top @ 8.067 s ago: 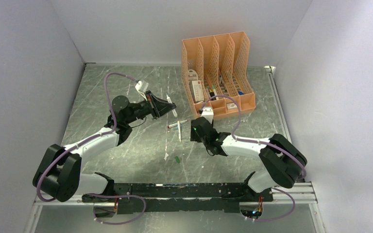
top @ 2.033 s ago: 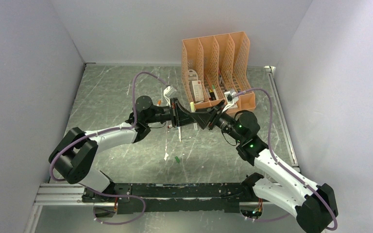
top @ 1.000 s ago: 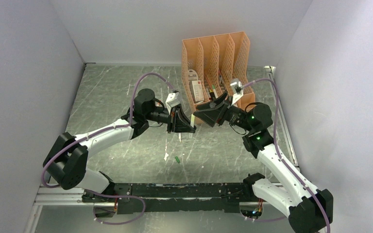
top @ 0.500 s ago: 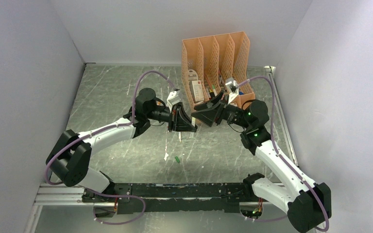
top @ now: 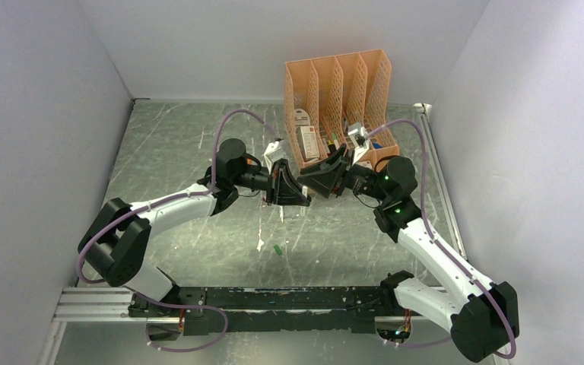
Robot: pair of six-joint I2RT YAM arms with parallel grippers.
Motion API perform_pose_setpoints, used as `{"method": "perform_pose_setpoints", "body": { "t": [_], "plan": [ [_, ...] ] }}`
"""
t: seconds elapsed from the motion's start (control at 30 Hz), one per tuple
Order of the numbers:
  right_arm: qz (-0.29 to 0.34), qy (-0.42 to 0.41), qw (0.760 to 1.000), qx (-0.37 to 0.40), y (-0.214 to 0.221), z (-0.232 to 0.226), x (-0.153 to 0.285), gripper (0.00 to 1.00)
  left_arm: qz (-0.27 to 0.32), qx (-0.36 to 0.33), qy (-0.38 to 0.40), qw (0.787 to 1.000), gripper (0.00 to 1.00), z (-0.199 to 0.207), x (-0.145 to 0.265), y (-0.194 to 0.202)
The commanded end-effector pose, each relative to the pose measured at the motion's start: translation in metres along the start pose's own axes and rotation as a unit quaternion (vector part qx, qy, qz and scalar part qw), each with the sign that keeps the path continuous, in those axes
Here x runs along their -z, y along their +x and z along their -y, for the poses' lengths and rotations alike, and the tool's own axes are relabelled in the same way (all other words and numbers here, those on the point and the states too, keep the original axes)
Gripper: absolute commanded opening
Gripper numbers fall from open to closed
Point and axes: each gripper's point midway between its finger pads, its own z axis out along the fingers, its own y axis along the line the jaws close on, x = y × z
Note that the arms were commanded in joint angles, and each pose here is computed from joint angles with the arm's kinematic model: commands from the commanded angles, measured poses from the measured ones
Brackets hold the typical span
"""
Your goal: Insert the pens into the pen caps
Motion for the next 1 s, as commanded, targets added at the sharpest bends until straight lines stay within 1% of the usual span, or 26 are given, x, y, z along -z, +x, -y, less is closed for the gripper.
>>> {"method": "perform_pose_setpoints", "body": {
  "t": [0.0,0.3,0.47,0.57,0.6,0.63,0.67,0.73,0.77,0.83,0.97],
  "plan": [
    [-0.009,0.001,1.0,0.004,0.008,0.002,0.0,0.32,0.017,-0.021,-0.002,1.0,0.07,-0.001,-0.005,-0.017],
    [-0.018,0.01,1.0,0.0,0.017,0.007,0.001,0.24,0.023,-0.019,0.001,1.0,0.07,0.0,-0.006,-0.021],
    [-0.021,0.016,1.0,-0.002,0.019,0.008,0.002,0.11,0.025,-0.012,-0.005,1.0,0.07,-0.004,-0.007,-0.021],
    [-0.022,0.017,1.0,-0.002,0.02,0.008,0.002,0.09,0.026,-0.011,-0.007,1.0,0.07,-0.006,-0.008,-0.021],
    [-0.022,0.018,1.0,-0.004,0.02,0.009,0.002,0.11,0.025,-0.01,-0.007,1.0,0.07,-0.007,-0.008,-0.02],
    [-0.021,0.02,1.0,-0.003,0.02,0.01,0.003,0.16,0.025,-0.009,-0.007,1.0,0.07,-0.007,-0.008,-0.02],
    [-0.02,0.021,1.0,-0.002,0.02,0.009,0.003,0.25,0.025,-0.009,-0.006,1.0,0.07,-0.007,-0.008,-0.02],
    [-0.016,0.025,1.0,0.002,0.018,0.01,0.004,0.4,0.025,-0.009,-0.003,1.0,0.07,-0.006,-0.008,-0.02],
    [-0.015,0.028,0.999,0.004,0.018,0.01,0.004,0.43,0.024,-0.008,-0.002,1.0,0.07,-0.005,-0.008,-0.019],
    [-0.006,0.035,0.999,0.012,0.013,0.01,0.006,0.48,0.024,-0.008,-0.001,1.0,0.07,-0.004,-0.007,-0.018],
    [0.01,0.054,0.998,0.02,0.005,0.011,0.01,0.5,0.023,-0.008,0.0,1.0,0.07,-0.003,-0.006,-0.017]
  ]
}}
